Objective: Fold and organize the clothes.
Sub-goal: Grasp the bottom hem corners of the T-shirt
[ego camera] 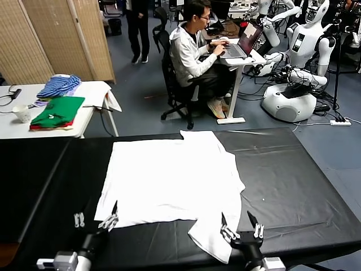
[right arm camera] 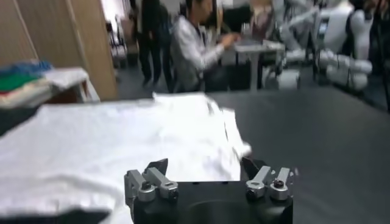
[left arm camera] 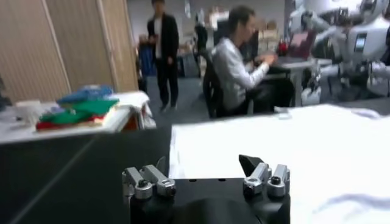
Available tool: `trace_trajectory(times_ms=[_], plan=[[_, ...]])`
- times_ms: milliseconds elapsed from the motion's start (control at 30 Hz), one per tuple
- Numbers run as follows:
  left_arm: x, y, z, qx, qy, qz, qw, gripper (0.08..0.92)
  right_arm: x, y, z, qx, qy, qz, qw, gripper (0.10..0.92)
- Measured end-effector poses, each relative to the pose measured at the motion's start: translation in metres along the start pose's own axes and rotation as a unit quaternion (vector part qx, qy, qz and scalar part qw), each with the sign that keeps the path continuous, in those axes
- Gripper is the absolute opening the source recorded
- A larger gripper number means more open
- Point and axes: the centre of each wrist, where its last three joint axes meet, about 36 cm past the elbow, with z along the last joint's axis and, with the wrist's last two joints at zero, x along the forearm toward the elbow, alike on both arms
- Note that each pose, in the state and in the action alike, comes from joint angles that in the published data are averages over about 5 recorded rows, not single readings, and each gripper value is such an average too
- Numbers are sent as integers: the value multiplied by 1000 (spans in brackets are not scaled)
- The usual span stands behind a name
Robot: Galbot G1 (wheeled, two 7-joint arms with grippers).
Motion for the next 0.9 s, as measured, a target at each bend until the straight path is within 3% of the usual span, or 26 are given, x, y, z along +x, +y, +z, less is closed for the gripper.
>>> trace_trajectory(times_ms=[233, 900], plan=[[0, 0, 1, 1, 13, 4, 1000, 907, 3, 2, -3, -20, 36, 11, 999, 907], [2, -2, -2, 2, 20, 17, 1000, 907, 10, 10, -7, -28, 88, 26, 995, 907]])
